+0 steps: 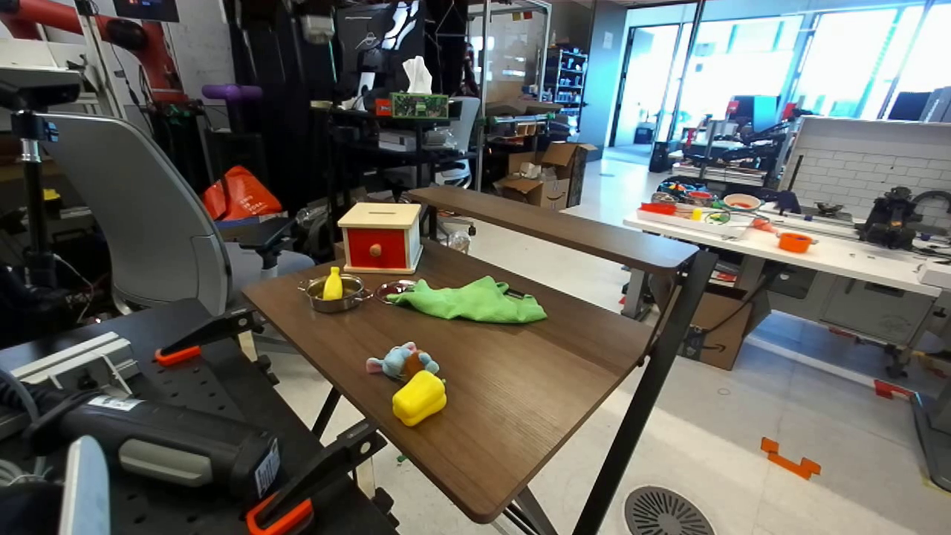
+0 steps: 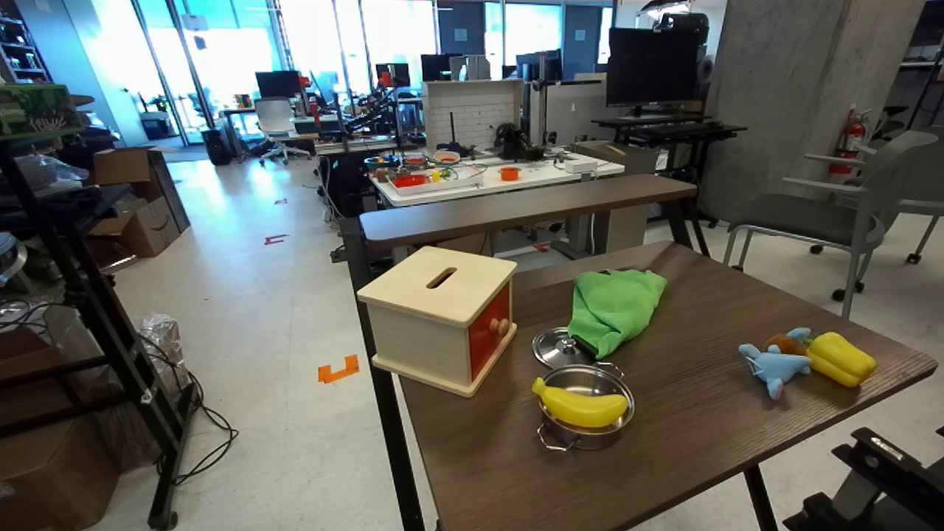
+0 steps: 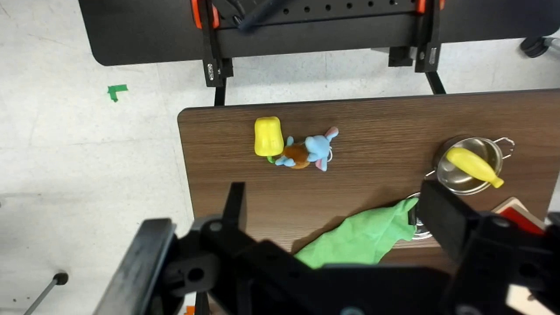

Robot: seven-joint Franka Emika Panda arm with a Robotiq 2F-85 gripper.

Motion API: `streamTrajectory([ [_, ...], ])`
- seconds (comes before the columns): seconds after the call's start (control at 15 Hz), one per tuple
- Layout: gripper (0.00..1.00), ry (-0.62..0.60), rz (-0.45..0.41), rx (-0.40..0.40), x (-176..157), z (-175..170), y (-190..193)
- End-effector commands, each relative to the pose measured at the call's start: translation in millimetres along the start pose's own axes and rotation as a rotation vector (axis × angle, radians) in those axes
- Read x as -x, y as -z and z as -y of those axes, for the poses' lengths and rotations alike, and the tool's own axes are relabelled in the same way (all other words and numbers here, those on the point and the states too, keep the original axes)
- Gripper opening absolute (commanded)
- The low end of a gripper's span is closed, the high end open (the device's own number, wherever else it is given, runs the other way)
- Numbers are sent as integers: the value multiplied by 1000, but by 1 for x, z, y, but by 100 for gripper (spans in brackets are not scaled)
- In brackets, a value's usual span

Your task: Move the yellow paper up on the table

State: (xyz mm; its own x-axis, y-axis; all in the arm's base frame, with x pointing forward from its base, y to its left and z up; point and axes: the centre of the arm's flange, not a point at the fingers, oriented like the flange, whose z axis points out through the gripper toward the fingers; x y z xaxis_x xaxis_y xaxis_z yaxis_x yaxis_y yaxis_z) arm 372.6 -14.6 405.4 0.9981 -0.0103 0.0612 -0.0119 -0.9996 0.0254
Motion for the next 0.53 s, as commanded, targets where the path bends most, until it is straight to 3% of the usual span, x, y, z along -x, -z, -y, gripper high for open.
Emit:
streamTrajectory([
  [0.0, 100, -31, -63, 7, -25, -16, -64],
  [0.47, 100, -82, -68, -13, -54, -34, -176],
])
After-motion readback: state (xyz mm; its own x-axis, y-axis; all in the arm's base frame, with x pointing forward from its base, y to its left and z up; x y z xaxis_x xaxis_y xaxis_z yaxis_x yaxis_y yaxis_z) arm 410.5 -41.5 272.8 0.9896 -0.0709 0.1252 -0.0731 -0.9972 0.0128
